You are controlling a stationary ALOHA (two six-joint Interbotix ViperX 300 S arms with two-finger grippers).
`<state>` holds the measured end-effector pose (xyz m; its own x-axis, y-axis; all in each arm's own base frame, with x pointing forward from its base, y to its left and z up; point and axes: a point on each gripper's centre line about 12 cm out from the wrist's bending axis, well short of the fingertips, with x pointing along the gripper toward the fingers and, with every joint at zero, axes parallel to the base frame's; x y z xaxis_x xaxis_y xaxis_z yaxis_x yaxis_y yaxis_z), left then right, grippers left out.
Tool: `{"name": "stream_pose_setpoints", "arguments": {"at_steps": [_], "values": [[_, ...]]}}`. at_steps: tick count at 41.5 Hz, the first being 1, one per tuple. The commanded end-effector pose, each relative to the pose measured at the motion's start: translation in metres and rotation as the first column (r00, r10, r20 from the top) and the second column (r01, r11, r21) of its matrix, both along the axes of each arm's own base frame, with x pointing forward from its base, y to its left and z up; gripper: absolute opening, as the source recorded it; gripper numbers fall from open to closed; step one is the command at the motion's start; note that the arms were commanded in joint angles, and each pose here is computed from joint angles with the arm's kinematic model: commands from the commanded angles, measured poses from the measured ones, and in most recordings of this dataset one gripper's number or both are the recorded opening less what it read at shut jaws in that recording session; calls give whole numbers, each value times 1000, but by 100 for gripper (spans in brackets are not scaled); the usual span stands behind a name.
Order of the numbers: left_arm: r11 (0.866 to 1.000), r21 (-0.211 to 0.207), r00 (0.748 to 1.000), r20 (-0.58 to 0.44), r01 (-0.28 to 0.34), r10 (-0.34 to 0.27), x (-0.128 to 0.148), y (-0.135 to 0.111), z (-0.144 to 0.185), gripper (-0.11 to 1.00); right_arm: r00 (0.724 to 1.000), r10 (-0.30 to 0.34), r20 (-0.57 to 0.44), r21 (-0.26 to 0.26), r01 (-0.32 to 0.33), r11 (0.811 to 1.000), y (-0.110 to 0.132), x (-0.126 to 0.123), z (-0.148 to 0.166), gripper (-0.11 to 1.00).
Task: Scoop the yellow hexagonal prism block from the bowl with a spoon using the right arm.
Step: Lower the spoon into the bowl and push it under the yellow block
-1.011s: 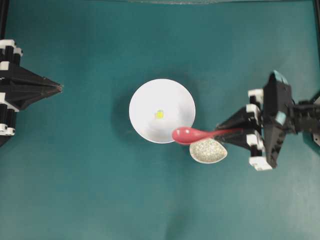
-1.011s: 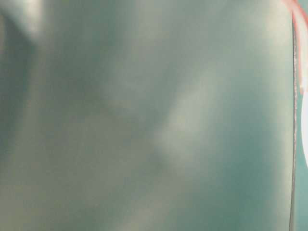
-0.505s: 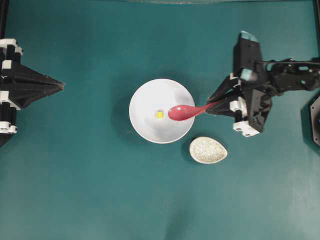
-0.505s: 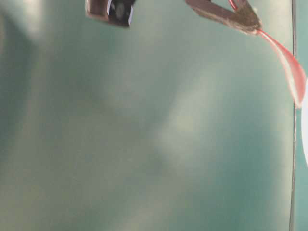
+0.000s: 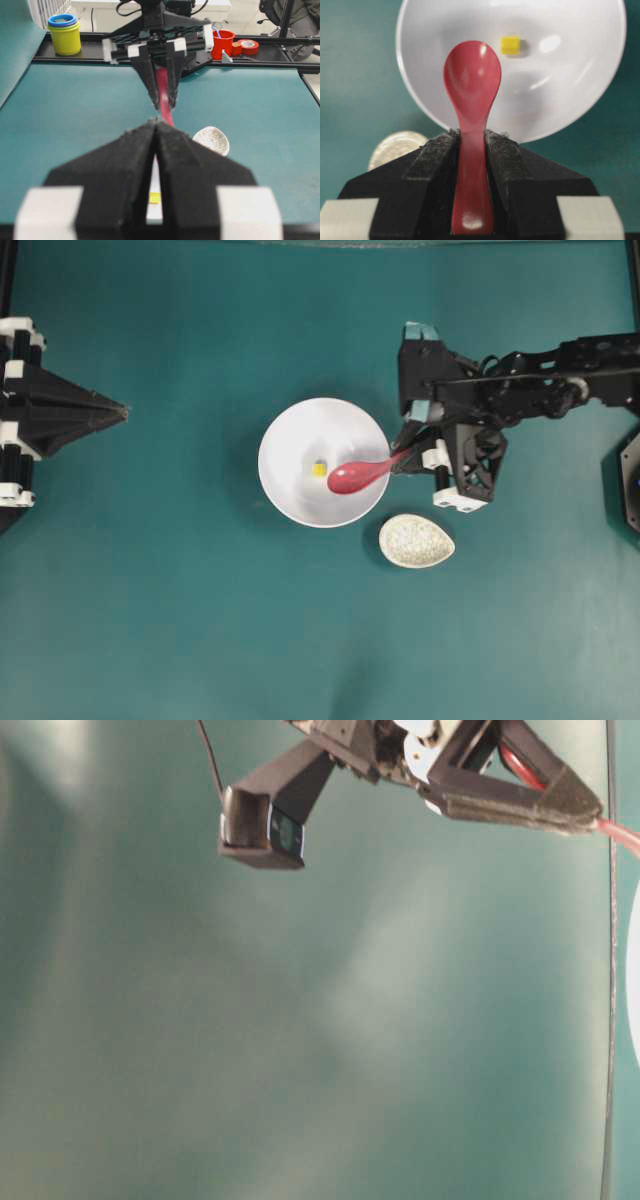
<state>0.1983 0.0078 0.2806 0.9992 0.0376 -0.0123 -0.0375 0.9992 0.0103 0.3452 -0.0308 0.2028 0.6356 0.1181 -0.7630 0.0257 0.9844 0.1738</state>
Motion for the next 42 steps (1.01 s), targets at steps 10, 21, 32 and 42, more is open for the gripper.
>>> {"name": "stream_pose_setpoints", "arguments": {"at_steps": [10,21,32,42], "values": [[1000,7,1000,17,-3,3,3,1,7,0,998,-18,-57,-13,17,1000,-6,12,0,24],[1000,8,1000,20,-2,2,3,1,7,0,995,-27,-94,-13,26,1000,-9,20,-12,24],[1000,10,1000,20,-2,2,3,1,7,0,995,-24,-99,-17,23,1000,-9,32,-21,24],[1000,10,1000,21,-2,2,2,1,8,0,998,-35,-55,-33,34,999,-7,45,-26,24]]}}
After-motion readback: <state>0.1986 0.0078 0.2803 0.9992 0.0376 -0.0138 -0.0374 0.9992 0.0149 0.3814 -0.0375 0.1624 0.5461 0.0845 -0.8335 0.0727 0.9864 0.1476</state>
